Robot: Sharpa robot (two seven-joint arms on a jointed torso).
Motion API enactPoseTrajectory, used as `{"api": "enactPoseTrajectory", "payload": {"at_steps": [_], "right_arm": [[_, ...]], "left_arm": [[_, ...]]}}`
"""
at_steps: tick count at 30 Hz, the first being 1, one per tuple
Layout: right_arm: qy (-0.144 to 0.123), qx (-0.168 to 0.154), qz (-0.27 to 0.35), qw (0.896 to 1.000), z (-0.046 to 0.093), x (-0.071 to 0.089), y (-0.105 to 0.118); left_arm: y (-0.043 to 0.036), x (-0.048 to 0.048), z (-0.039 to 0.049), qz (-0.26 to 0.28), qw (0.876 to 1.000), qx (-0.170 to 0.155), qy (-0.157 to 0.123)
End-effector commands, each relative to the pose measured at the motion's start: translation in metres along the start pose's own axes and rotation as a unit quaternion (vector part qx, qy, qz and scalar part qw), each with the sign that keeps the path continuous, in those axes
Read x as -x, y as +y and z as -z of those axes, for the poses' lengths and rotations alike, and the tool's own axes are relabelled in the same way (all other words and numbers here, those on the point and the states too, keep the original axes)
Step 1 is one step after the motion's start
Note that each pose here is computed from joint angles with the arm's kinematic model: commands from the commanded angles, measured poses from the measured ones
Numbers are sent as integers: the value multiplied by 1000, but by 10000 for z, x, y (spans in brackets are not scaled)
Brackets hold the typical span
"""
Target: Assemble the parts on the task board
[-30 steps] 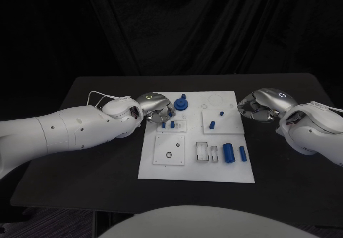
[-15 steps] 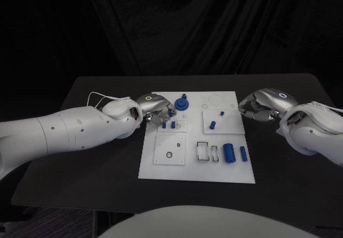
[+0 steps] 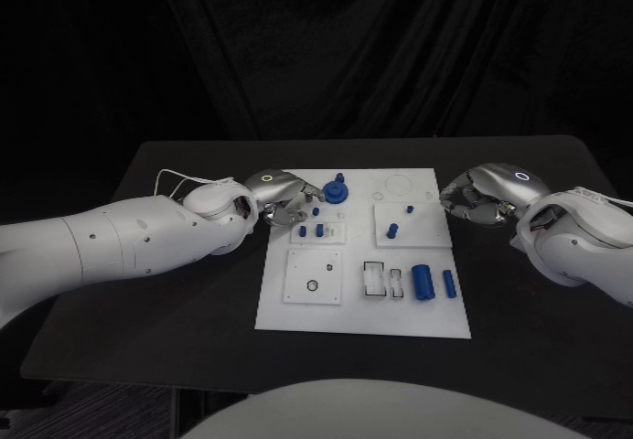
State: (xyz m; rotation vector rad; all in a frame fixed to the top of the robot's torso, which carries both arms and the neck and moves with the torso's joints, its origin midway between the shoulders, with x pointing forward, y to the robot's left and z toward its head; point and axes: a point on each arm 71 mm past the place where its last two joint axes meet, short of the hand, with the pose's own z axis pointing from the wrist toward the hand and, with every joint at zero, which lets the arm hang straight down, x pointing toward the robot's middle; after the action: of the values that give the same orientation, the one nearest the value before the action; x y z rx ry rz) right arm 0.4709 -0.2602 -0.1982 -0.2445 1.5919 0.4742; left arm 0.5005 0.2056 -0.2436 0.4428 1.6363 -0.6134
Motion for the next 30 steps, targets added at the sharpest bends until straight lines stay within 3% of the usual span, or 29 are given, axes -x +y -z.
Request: {"api": "enactPoseTrajectory", "payload": {"at_steps": [1,10,14,17,21,22,23,26,30], "right_arm": [[5,-8,1,1000,6,-14,-13],[-2,-6,0,1000,28,3,-14],[-11,-6,0,1000,37,83,-6],[-18,-5,4,1000,11,191,8],[-27,-1,8,1000,-34,321,53],[-30,3,9,1000,-46,347,77],[-32,7,11,999,-58,361,101],[-29,18,21,999,-89,366,156],[-4,19,31,999,-90,273,189]], "left_arm": [[23,65,19,-6,999,5,-47],[209,192,197,-5,992,18,-125],[306,262,383,83,983,3,-162],[357,298,510,180,967,-9,-179],[366,340,643,315,927,-22,-201],[346,352,679,363,908,-29,-207],[329,357,696,390,896,-33,-209],[263,362,722,472,856,-45,-207],[158,352,700,568,798,-67,-190]]}}
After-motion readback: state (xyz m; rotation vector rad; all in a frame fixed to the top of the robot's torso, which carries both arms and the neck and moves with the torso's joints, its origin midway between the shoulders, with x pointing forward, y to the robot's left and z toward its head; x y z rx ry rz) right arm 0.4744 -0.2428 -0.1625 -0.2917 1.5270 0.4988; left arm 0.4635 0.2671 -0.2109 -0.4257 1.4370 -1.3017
